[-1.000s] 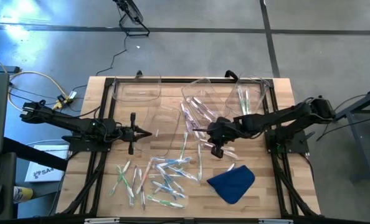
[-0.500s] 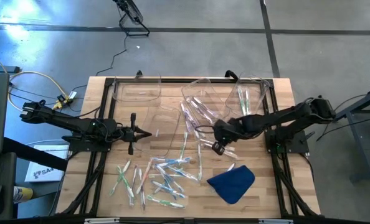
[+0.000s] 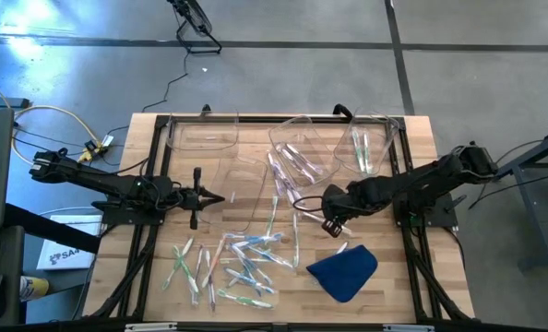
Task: Pick & Place Toothbrushes
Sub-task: Put the orange toothbrush into the top left transparent bin
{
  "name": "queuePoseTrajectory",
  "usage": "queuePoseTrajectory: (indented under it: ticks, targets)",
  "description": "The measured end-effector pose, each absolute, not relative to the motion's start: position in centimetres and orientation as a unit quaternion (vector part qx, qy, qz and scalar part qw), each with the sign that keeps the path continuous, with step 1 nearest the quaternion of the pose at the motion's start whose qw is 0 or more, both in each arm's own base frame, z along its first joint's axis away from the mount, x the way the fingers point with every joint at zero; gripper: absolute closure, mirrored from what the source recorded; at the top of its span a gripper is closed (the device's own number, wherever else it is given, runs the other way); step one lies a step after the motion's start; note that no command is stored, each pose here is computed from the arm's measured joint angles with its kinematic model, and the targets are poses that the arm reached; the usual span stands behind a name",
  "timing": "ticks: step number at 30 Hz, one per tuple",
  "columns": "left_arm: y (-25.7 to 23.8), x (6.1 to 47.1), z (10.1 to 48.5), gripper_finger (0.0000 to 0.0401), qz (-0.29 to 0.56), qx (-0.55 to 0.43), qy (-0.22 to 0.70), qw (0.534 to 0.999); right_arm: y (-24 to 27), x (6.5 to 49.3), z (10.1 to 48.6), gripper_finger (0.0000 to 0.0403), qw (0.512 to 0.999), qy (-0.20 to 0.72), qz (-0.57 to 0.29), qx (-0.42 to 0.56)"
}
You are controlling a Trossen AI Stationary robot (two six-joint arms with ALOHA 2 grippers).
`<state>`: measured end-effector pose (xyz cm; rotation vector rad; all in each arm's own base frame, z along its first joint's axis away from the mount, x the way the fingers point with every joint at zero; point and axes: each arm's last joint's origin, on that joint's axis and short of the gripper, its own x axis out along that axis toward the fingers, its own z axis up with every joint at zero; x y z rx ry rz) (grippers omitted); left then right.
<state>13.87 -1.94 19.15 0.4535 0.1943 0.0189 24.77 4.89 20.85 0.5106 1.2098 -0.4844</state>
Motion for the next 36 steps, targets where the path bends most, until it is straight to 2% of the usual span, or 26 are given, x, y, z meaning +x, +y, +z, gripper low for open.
queuePoseTrajectory:
  ticks: [4,7,11,14,21,36]
  targets:
    - [-1.9,13.9,19.2,0.0401,0.009,0.224,0.096,0.970,4.8,24.6,20.8,0.0369,0.766,0.562,-0.221,0.220]
    - [-1.9,13.9,19.2,0.0401,0.009,0.224,0.096,0.970,4.7,24.4,20.4,0.0335,0.767,0.567,-0.220,0.205]
    - [-1.9,13.9,19.2,0.0401,0.009,0.224,0.096,0.970,4.6,23.6,19.0,0.0287,0.761,0.596,-0.195,0.167]
    - [-1.9,13.9,19.1,0.0401,0.009,0.224,0.096,0.970,4.6,22.7,17.4,0.0265,0.751,0.622,-0.163,0.149]
    - [-1.9,13.9,19.1,0.0401,0.009,0.225,0.096,0.970,4.4,22.0,14.9,0.0264,0.765,0.610,-0.143,0.151]
    - [-1.9,13.9,19.1,0.0401,0.010,0.225,0.097,0.970,4.5,22.6,14.9,0.0271,0.786,0.582,-0.140,0.156]
